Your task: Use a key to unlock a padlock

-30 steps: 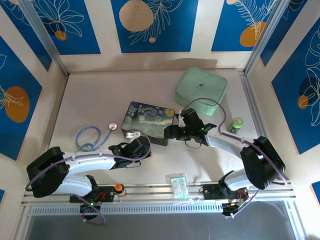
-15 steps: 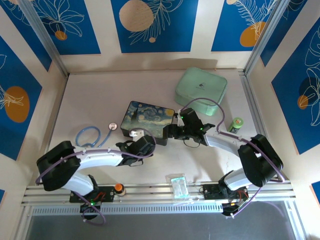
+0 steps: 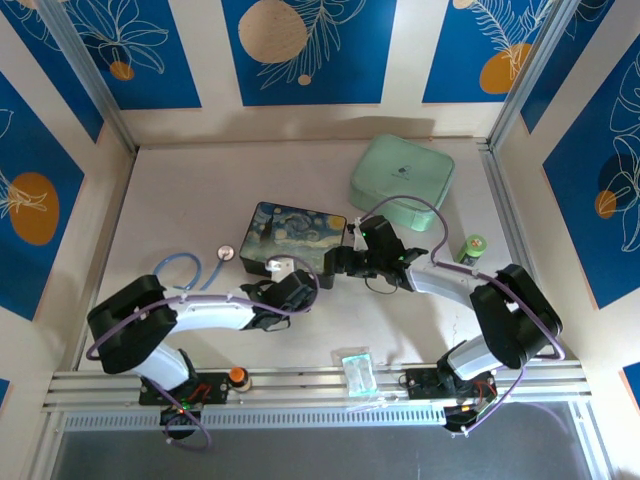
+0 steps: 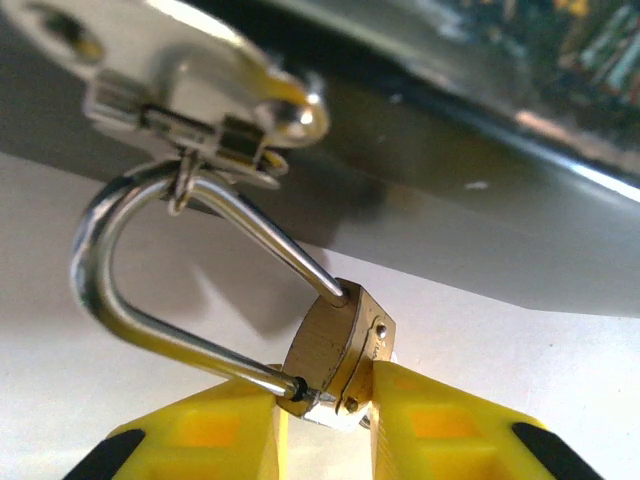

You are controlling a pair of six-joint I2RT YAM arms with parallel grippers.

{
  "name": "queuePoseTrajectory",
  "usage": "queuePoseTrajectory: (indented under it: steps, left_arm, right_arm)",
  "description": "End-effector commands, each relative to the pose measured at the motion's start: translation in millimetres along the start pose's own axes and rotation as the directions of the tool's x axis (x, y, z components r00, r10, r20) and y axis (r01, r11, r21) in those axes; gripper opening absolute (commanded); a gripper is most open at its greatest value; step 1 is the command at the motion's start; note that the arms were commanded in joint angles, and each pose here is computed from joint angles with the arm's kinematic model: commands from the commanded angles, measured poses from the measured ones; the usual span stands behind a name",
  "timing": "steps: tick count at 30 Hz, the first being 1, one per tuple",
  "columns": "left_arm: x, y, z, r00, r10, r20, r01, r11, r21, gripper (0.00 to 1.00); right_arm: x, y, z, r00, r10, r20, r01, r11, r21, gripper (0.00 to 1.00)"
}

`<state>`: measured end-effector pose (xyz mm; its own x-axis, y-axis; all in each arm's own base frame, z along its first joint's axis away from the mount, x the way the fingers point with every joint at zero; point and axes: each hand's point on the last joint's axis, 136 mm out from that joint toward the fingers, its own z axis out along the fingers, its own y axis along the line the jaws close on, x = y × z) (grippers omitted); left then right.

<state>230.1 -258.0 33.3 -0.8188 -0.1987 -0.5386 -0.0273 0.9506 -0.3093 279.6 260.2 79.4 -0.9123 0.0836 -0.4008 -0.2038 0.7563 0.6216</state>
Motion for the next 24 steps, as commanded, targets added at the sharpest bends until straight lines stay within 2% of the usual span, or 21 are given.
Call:
queuePoseTrajectory:
  steps: [1, 5, 13, 21, 24]
  left_arm:
    - [7, 10, 6, 0.998, 0.054, -0.023, -0.055, 0.997, -0.052, 0.24]
    - [5, 6, 8, 0.999, 0.049, -0.008, -0.049, 0.998, -0.034, 0.2]
    - [-2, 22, -10, 0.998, 0.061, -0.005, -0.062, 0.992, -0.108, 0.03]
    - [1, 50, -25, 0.97, 0.212, -0.12, -0.236, 0.938, -0.253, 0.0]
    - [-4, 68, -37, 0.952, 0.264, -0.154, -0.302, 0.89, -0.341, 0.0]
  right_arm:
    - [54, -61, 7, 0.984, 0.102, -0.147, -0.07, 0.975, 0.211, 0.56]
    - [57, -64, 7, 0.983, 0.105, -0.149, -0.072, 0.974, 0.216, 0.57]
    - [60, -68, 8, 0.982, 0.112, -0.15, -0.078, 0.972, 0.22, 0.56]
    - [60, -69, 9, 0.982, 0.115, -0.152, -0.08, 0.972, 0.222, 0.56]
    - [59, -69, 9, 0.982, 0.113, -0.151, -0.078, 0.972, 0.223, 0.56]
